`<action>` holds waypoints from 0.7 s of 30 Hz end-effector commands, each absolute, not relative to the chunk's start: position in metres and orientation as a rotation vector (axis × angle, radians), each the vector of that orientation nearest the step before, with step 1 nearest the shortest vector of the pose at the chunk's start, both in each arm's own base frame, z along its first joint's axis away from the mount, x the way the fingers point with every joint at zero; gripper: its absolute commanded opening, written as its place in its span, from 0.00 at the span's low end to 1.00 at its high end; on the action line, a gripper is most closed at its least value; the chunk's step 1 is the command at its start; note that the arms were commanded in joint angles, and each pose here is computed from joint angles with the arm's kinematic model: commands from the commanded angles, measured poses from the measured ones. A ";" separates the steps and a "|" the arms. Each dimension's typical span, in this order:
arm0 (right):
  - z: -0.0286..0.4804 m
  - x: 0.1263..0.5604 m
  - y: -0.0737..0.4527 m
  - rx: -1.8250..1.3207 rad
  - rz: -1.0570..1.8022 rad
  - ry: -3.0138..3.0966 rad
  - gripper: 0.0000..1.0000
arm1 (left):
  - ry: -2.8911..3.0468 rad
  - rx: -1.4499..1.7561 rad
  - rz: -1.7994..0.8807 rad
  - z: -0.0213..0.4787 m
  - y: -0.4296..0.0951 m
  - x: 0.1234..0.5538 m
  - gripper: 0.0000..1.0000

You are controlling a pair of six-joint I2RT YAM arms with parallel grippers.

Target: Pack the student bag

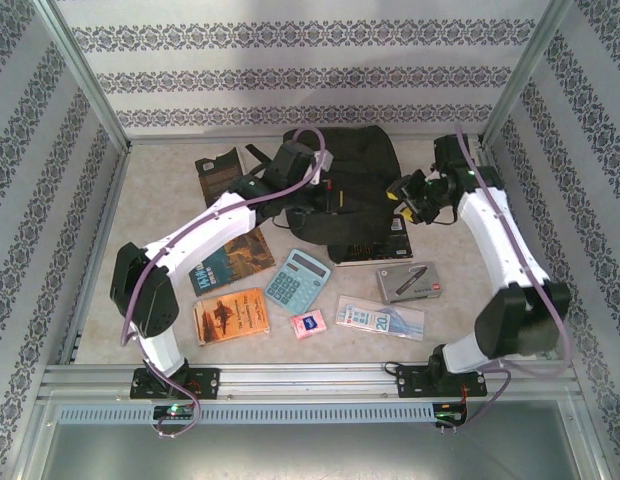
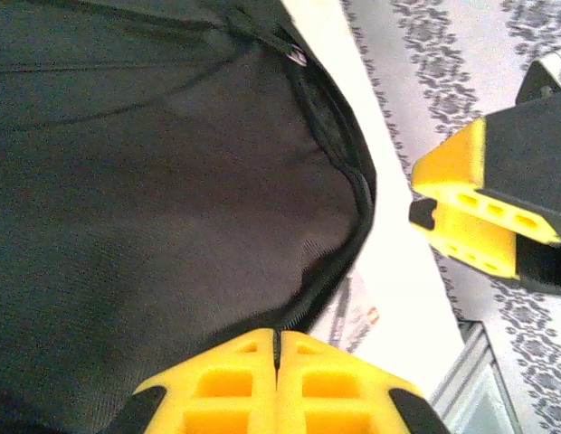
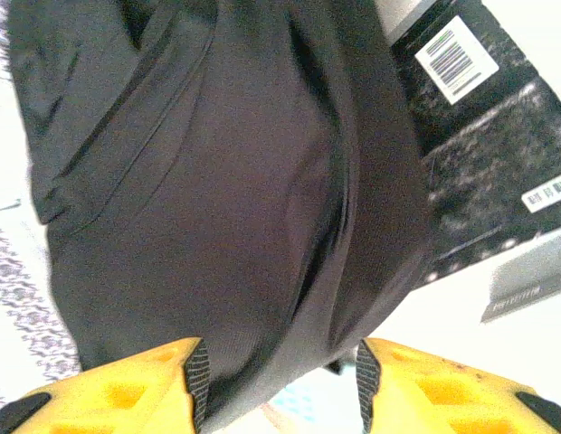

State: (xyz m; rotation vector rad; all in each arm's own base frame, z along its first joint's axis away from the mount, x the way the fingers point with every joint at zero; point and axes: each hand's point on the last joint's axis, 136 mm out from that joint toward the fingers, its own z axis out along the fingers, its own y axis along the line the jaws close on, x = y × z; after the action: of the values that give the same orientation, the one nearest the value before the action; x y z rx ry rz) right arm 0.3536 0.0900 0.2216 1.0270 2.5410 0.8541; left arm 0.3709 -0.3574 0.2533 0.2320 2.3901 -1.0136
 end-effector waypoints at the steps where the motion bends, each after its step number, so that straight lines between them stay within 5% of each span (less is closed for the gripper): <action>1: 0.223 0.326 0.093 1.199 0.870 2.521 0.50 | 2.315 0.269 -1.109 0.287 -0.384 0.366 0.00; 11: 0.204 0.320 0.108 1.399 1.100 2.383 0.60 | 2.331 0.340 -1.176 0.276 -0.429 0.341 0.00; 15: 0.195 0.321 0.118 1.369 1.077 2.434 0.55 | 2.339 0.361 -1.182 0.273 -0.438 0.335 0.00; 21: 0.181 0.314 0.121 1.360 1.045 2.449 0.32 | 2.333 0.368 -1.173 0.274 -0.440 0.336 0.00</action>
State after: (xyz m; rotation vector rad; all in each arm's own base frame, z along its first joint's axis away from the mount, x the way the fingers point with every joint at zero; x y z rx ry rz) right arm 0.3150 0.1197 0.1845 1.3608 2.4636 1.0427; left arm 0.3334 -0.4273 0.2411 0.3433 2.4381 -1.1023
